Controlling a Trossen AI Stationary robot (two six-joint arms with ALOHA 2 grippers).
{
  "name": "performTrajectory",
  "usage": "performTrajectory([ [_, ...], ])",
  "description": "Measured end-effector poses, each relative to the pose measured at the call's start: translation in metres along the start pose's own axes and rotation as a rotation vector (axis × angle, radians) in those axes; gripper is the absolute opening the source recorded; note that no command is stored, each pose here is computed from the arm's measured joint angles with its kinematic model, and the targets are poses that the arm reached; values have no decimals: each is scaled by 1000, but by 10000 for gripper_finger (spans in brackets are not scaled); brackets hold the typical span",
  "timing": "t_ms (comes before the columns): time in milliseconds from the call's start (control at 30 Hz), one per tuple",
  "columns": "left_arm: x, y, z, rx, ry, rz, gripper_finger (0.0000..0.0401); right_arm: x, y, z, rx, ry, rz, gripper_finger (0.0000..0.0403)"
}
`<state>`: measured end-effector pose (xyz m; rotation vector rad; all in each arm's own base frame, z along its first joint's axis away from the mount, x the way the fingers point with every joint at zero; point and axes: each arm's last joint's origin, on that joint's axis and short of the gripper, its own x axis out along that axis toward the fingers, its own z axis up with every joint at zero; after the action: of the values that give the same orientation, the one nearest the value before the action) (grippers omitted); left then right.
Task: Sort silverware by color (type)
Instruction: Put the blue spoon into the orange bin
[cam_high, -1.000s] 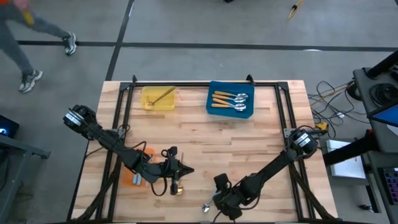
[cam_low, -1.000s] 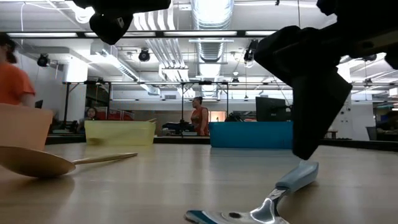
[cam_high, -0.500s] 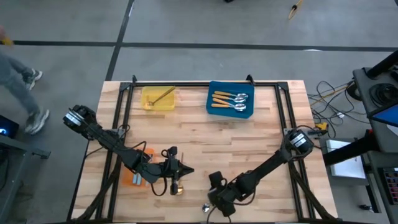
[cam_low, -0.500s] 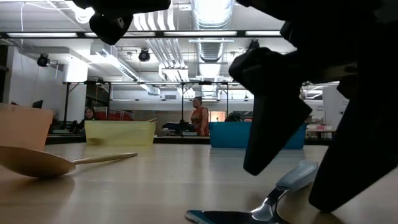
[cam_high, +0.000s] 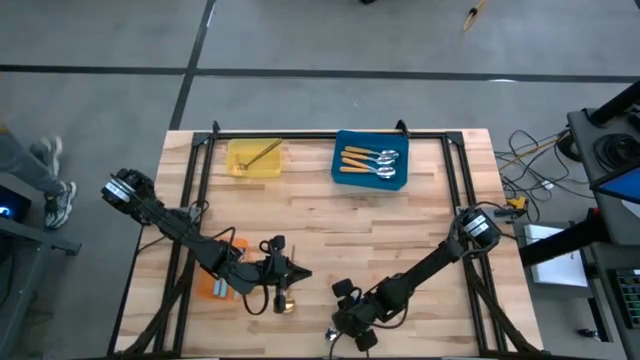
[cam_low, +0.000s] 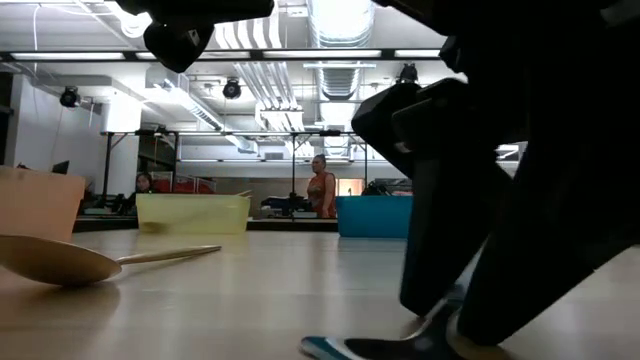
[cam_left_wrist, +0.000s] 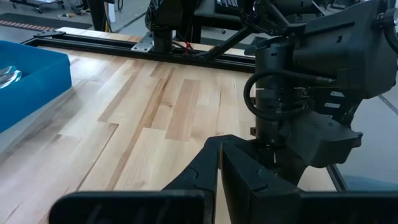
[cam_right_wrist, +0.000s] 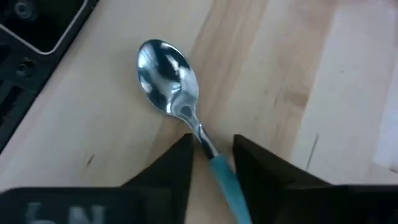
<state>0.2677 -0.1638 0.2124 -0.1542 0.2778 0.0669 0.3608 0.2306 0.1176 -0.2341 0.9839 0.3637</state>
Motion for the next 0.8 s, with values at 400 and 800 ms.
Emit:
performTrajectory([
  [400,0,0,0,0,-1,0,1,-6,-1,2,-37,-7,-2,15],
  [800,-1,-1,5,18,-37,-12,1,-58,19,1,-106,-124,-209,13],
])
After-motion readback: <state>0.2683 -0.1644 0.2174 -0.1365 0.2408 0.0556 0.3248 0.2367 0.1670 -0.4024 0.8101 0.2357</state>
